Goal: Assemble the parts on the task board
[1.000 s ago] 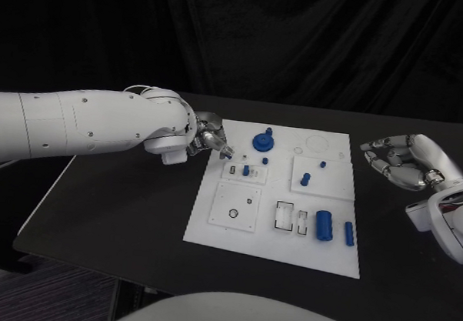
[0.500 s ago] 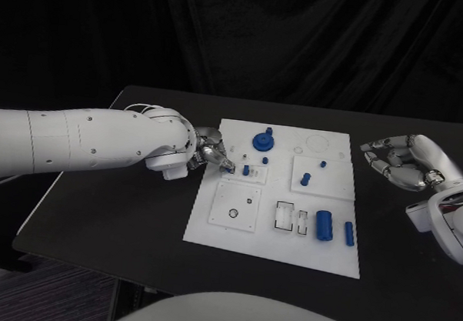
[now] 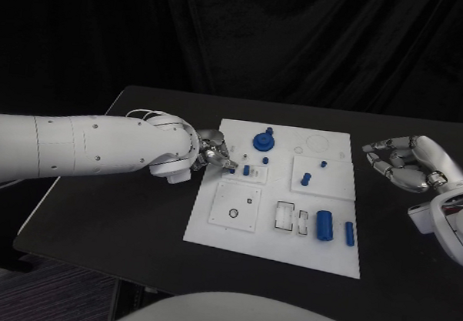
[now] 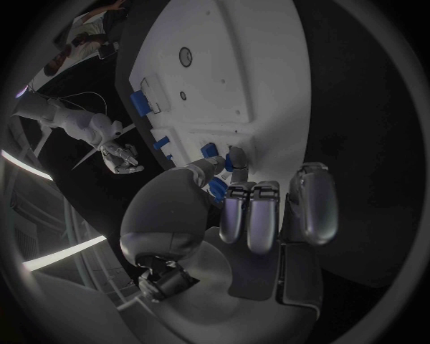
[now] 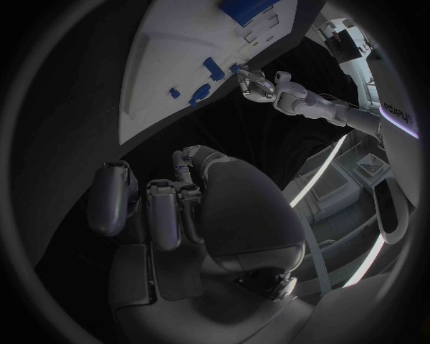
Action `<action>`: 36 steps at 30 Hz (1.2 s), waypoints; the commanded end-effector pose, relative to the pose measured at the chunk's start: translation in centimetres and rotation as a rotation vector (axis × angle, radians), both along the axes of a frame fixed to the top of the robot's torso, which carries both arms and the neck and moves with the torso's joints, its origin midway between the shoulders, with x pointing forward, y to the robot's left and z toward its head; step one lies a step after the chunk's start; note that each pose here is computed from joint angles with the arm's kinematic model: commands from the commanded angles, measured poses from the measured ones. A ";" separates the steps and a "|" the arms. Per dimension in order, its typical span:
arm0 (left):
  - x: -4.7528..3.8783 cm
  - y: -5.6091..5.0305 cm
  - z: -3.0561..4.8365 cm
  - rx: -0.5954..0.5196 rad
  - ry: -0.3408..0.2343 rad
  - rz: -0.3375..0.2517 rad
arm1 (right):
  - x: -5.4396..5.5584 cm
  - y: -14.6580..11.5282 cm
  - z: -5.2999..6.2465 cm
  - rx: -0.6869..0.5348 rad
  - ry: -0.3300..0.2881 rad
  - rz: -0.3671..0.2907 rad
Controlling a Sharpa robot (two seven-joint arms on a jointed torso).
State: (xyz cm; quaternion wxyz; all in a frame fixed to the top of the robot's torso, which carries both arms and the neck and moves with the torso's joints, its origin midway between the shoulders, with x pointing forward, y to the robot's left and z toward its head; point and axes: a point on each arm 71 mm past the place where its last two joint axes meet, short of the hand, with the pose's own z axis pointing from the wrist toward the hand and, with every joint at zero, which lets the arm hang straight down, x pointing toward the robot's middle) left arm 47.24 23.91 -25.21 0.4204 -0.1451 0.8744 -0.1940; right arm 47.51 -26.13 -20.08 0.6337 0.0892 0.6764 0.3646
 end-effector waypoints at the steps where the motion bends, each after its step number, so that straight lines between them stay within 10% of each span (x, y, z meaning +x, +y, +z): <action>1: 0.04 -0.1 0.16 -0.020 -0.044 0.002 | 0.0 0.0 -0.2 -0.002 0.014 -0.009; 36: -1.00 0.3 -1.49 -0.005 0.025 -0.014 | 0.0 0.0 -0.3 -0.004 0.027 -0.012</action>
